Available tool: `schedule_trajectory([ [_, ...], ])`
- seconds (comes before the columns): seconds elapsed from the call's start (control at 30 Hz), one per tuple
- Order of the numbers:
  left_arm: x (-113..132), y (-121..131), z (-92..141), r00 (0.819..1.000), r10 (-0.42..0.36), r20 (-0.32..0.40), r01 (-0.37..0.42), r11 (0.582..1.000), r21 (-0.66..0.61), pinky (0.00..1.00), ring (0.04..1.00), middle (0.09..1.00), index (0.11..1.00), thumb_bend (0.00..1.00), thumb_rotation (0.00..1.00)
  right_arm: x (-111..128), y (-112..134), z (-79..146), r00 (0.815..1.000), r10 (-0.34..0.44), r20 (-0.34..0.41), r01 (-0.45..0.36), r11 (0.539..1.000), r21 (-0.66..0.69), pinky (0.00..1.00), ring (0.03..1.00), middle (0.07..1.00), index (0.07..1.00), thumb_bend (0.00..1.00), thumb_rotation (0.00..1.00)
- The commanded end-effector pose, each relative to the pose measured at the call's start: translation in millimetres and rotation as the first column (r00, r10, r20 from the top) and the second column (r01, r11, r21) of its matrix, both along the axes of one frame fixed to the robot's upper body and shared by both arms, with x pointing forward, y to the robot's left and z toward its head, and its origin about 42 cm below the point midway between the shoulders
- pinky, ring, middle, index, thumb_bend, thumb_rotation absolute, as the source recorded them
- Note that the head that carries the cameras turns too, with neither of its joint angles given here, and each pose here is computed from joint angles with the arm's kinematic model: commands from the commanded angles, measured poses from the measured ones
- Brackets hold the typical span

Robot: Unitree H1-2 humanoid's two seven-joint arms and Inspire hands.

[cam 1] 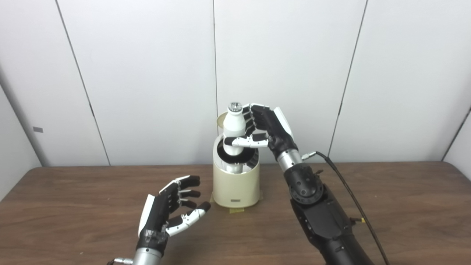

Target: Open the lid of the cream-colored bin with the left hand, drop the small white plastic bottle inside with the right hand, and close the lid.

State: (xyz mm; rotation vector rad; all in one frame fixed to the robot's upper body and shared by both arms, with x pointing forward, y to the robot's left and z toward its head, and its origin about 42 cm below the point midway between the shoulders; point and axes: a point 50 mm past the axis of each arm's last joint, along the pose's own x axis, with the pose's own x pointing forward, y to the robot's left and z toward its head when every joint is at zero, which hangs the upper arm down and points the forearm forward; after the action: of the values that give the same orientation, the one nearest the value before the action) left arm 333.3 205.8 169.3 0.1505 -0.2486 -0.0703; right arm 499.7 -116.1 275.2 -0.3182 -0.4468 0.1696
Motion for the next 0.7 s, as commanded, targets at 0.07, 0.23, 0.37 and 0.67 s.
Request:
schedule_trajectory([
  [0.07,4.0,-3.5,22.5,0.996,-0.006,0.088,0.006,1.000,-0.001,0.56,0.670,0.751,0.738,0.63,0.08,8.3,1.5,40.4,0.988,0.032,0.153,-0.030,0.999,-0.015,0.33,0.402,0.488,0.530,0.50,0.00],
  [0.23,3.0,-4.5,23.6,0.997,-0.008,0.082,0.008,1.000,-0.003,0.56,0.667,0.752,0.740,0.63,0.08,10.2,-3.7,35.0,0.985,0.039,0.169,-0.031,0.998,-0.050,0.36,0.407,0.481,0.519,0.50,0.00],
  [0.37,2.8,-4.2,23.8,0.997,-0.010,0.082,0.010,1.000,0.003,0.56,0.667,0.753,0.740,0.63,0.08,10.4,-6.9,32.0,0.982,0.049,0.182,-0.040,0.998,-0.057,0.39,0.415,0.479,0.509,0.50,0.00],
  [0.67,3.7,-3.5,24.1,0.996,-0.017,0.085,0.017,1.000,0.005,0.54,0.661,0.752,0.734,0.63,0.08,11.0,-9.2,30.5,0.988,0.073,0.137,-0.051,0.987,-0.152,0.41,0.430,0.531,0.504,0.51,0.00],
])
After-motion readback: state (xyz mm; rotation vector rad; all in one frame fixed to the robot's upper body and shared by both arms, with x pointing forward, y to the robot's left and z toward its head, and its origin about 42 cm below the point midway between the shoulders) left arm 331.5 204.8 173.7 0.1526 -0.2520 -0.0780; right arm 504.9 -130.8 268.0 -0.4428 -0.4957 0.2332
